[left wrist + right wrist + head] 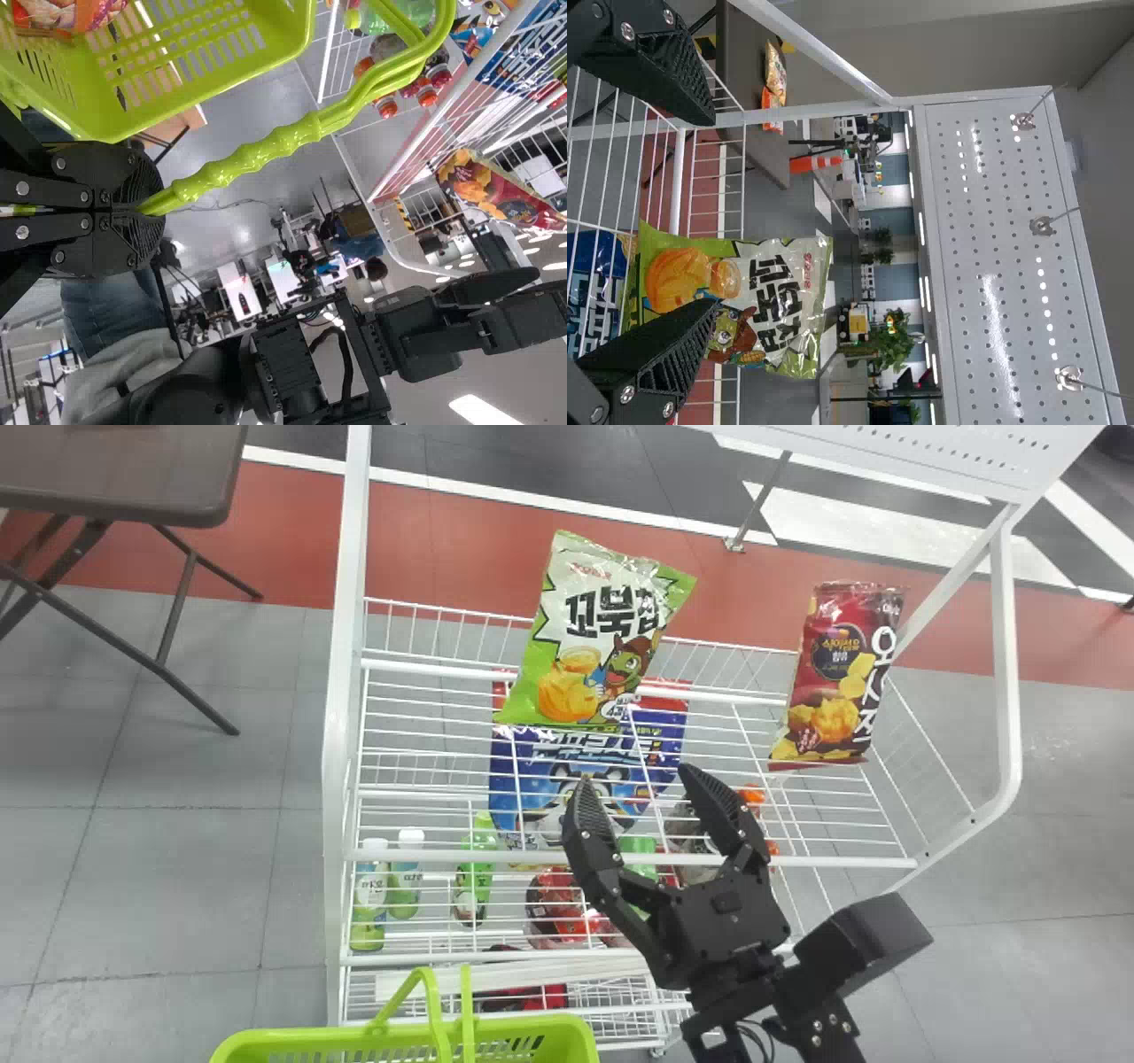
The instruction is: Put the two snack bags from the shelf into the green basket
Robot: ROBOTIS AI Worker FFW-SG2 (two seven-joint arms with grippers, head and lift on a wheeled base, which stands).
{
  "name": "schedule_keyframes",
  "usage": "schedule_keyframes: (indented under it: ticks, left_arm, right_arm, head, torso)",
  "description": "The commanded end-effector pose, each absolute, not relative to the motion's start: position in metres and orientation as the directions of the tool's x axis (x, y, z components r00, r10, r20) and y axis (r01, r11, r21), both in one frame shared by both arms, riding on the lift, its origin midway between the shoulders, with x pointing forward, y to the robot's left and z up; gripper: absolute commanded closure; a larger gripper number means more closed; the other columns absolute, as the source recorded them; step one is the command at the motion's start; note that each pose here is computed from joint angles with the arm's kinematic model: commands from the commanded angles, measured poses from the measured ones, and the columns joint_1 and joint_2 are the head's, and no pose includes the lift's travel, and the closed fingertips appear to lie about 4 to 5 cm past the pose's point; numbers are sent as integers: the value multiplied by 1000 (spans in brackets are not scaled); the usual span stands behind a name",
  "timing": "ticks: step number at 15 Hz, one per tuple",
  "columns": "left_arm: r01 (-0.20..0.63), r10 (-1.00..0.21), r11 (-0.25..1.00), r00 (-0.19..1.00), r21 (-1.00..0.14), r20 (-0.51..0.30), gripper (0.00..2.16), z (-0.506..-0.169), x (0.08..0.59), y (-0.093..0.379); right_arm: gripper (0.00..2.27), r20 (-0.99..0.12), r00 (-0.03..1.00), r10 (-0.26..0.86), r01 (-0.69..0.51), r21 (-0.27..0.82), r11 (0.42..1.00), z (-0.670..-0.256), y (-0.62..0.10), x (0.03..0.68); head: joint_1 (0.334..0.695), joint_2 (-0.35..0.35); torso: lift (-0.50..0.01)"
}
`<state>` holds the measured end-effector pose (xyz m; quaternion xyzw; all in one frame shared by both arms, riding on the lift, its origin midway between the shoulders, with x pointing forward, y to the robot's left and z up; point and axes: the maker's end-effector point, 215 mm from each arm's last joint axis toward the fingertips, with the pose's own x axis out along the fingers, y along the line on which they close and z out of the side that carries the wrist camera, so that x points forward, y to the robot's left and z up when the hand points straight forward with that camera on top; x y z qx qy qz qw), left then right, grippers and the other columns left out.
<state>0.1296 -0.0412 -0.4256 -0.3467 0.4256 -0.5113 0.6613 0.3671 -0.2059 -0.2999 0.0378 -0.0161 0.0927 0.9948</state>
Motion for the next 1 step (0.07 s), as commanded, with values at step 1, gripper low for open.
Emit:
schedule_keyframes:
  ticks: [1]
  left_arm:
    - [382,-971,236,115,-893,-208,2111,-425,130,-41]
  right_arm:
    - [87,43,983,179,-182,77,980,-299,-208,367]
  head:
    - [695,-350]
  torso:
    - [-6]
